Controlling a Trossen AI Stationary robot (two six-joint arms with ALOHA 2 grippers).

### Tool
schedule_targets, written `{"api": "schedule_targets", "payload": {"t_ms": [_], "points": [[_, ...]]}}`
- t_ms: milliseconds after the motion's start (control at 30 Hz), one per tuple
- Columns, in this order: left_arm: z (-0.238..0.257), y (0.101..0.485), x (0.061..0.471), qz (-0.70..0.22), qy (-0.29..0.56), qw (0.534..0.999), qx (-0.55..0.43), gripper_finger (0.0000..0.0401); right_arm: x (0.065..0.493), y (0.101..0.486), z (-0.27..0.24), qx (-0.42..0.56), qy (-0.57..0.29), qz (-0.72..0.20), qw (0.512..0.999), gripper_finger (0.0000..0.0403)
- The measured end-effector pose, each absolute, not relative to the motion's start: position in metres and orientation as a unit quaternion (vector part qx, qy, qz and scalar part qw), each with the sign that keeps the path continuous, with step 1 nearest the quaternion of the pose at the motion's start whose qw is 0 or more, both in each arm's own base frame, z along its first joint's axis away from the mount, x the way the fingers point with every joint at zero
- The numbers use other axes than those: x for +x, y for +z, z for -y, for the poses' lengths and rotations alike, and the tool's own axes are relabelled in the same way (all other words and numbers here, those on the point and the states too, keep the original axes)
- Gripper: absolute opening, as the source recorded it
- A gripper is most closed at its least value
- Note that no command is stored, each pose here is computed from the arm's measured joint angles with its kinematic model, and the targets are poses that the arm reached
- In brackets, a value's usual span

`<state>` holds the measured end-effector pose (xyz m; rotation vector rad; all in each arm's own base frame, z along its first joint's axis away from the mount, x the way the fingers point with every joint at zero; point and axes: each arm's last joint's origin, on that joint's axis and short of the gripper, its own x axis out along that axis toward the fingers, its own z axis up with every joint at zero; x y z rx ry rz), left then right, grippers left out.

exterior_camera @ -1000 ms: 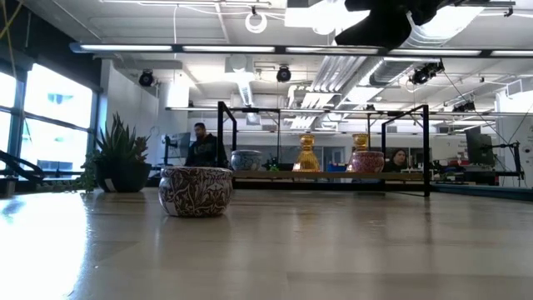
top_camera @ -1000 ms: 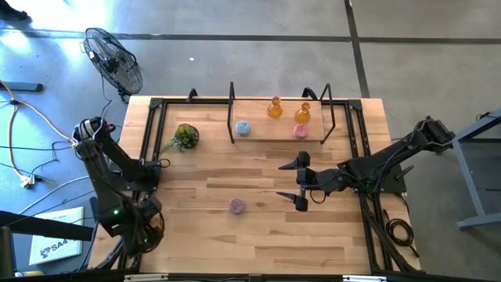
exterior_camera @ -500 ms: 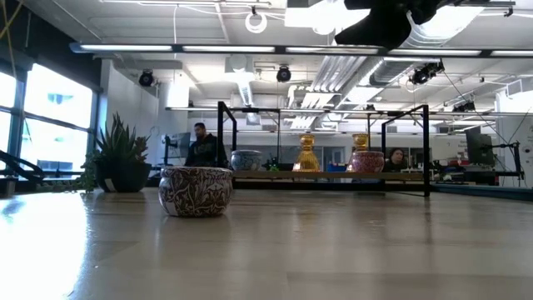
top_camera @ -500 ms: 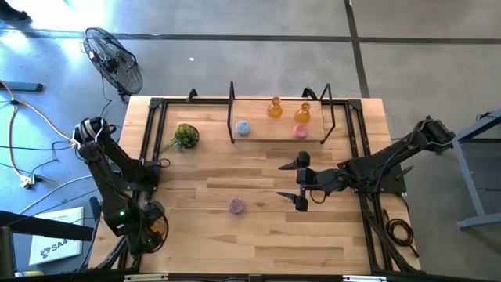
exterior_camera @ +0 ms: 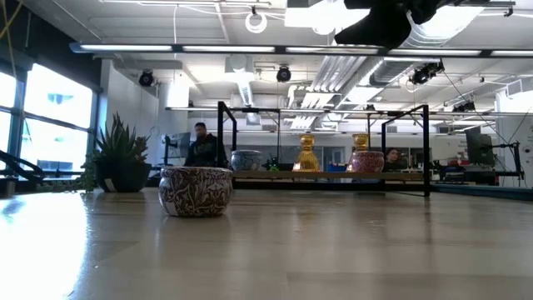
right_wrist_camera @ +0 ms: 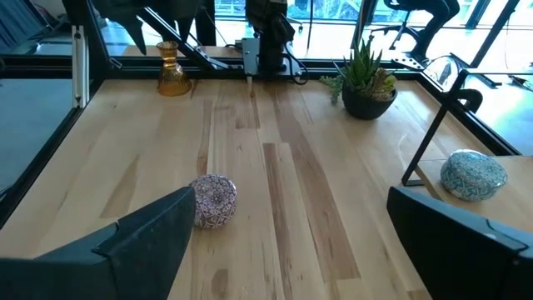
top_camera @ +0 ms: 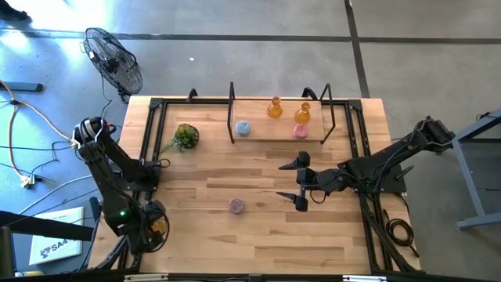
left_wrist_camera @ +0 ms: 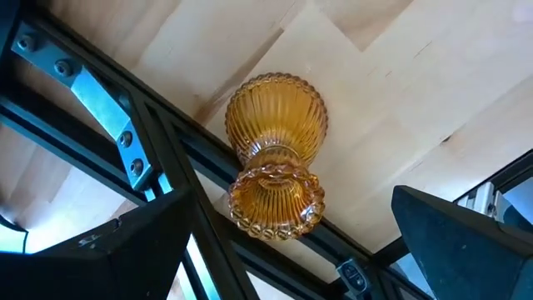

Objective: Pick & Place candle stick holders
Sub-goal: Put the yellow candle holder on the shelf aligned with the other yellow candle holders

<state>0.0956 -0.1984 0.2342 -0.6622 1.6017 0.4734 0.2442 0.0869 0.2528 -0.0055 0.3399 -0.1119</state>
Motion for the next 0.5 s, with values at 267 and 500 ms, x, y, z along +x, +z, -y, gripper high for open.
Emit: {"api": "schedule_targets", "payload": {"t_ms": [267, 500], "points": [[0.192, 0.215, 0.089, -0.73, 0.219, 0.589, -0.27, 0.0397, 0.244, 0.253, -0.087, -0.002, -0.056, -0.169, 0.984, 0.0389], [0.191, 0.211, 0.091, -0.712, 0.208, 0.619, -0.258, 0.0397, 0.244, 0.253, -0.087, -0.002, -0.056, -0.168, 0.984, 0.0389]]}}
